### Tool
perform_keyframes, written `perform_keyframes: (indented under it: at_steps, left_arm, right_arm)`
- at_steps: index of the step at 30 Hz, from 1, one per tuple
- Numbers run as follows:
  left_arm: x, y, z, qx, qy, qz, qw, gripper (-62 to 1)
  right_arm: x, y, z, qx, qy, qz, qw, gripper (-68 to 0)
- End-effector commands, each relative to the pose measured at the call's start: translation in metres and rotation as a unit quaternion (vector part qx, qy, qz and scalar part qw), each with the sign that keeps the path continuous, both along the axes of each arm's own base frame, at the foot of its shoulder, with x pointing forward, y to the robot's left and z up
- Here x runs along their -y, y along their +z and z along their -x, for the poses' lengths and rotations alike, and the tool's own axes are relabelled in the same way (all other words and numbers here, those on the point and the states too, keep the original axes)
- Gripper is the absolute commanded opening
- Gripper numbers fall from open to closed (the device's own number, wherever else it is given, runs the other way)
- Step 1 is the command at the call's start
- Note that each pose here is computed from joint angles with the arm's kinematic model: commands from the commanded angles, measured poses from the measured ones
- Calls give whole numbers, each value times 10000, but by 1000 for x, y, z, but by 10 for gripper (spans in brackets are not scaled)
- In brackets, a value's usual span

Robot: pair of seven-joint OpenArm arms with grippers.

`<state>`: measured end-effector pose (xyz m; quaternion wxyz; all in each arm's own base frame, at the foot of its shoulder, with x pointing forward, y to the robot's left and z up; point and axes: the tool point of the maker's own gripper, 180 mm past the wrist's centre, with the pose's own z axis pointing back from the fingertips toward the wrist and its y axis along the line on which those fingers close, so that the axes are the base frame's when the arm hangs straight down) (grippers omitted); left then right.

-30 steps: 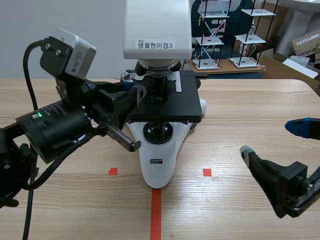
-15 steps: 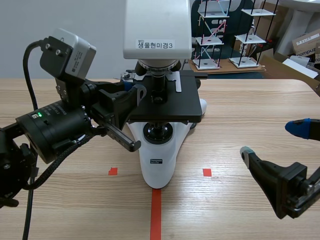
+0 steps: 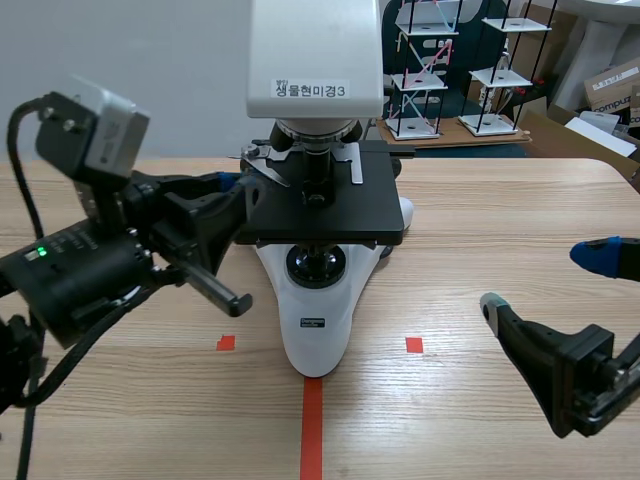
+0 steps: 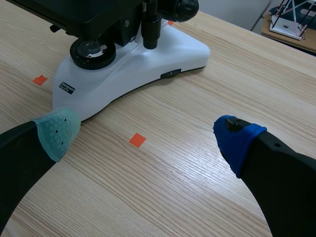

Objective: Return to the home posture

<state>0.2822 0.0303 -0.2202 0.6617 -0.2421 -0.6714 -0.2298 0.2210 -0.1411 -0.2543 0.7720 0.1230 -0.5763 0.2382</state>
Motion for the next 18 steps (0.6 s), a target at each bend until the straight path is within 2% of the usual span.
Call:
perform_keyframes:
  at_steps: [1,5,12,14,18]
  left_arm:
    - [-10,4,8,98,34,33,9999,-581]
    - [-35,3,25,188,183,36,9997,-554]
    - [-65,-4,69,235,269,-349,9988,-295]
    - [-70,-5,83,287,272,-385,9985,-224]
    - [-83,0,100,373,362,-300,9982,-101]
  right_arm:
    - [1,10,-4,156,5,-37,9999,-80]
    - [1,10,-4,156,5,-37,9999,-80]
    - [1,10,-4,156,5,-37,9999,-80]
    - [1,10,-4,156,5,-37,9999,-80]
    - [1,10,-4,156,5,-37,9999,-80]
